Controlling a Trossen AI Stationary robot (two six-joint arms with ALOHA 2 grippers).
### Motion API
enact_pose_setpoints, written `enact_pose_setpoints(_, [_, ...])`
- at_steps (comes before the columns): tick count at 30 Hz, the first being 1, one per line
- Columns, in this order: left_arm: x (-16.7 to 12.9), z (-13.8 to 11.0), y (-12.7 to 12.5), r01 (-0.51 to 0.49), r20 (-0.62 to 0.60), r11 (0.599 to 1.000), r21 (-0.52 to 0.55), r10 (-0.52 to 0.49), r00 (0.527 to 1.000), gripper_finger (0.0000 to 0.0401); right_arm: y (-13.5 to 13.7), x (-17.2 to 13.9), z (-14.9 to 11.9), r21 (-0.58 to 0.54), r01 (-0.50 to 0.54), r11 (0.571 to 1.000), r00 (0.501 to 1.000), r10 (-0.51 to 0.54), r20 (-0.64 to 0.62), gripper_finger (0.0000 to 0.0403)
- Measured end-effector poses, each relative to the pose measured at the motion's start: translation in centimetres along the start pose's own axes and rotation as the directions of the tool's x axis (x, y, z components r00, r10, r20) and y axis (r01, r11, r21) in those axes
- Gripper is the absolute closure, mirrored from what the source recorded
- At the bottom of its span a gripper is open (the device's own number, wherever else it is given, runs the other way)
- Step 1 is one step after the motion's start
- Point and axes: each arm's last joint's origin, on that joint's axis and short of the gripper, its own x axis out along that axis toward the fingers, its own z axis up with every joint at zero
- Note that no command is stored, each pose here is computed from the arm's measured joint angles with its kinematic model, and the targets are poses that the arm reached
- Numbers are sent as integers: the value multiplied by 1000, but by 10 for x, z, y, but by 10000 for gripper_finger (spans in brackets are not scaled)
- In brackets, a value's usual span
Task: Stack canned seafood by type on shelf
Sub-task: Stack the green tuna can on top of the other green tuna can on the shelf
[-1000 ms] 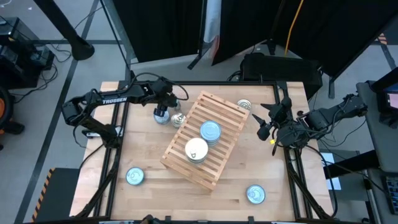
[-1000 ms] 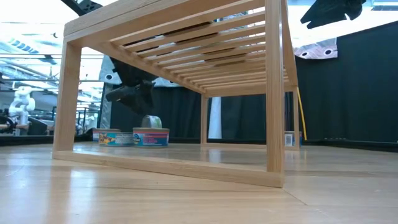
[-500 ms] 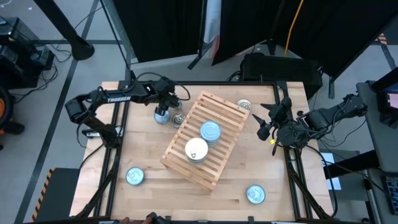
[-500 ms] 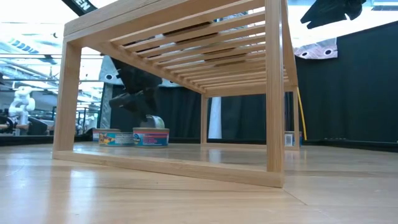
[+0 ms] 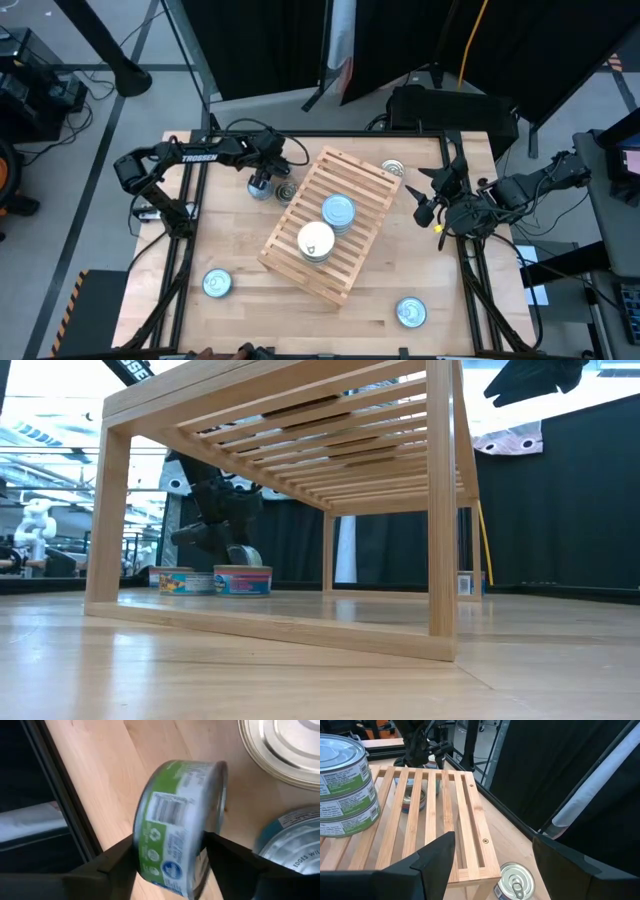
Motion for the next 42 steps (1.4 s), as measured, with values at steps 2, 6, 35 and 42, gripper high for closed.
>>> enact_pose_setpoints(2, [0, 0, 0, 2, -1, 1000, -6, -2, 1000, 200, 0, 0, 0, 0, 0, 1000, 1000, 0, 0, 145])
enact_pose_setpoints(6, [-1, 0, 0, -3, 1, 1000, -7, 3, 1000, 254, 0, 0, 0, 0, 0, 1000, 1000, 0, 0, 145])
enact_pose_setpoints(35, [-301, 10, 23, 309, 812, 787, -534, 375, 447, 261, 38, -5, 61, -140, -237, 961, 883, 273, 381, 145])
enact_pose_setpoints(42, [-319, 24, 39, 603, 927, 711, -362, 341, 154, 261, 58, -6, 85, -202, -229, 952, 754, 305, 583, 145])
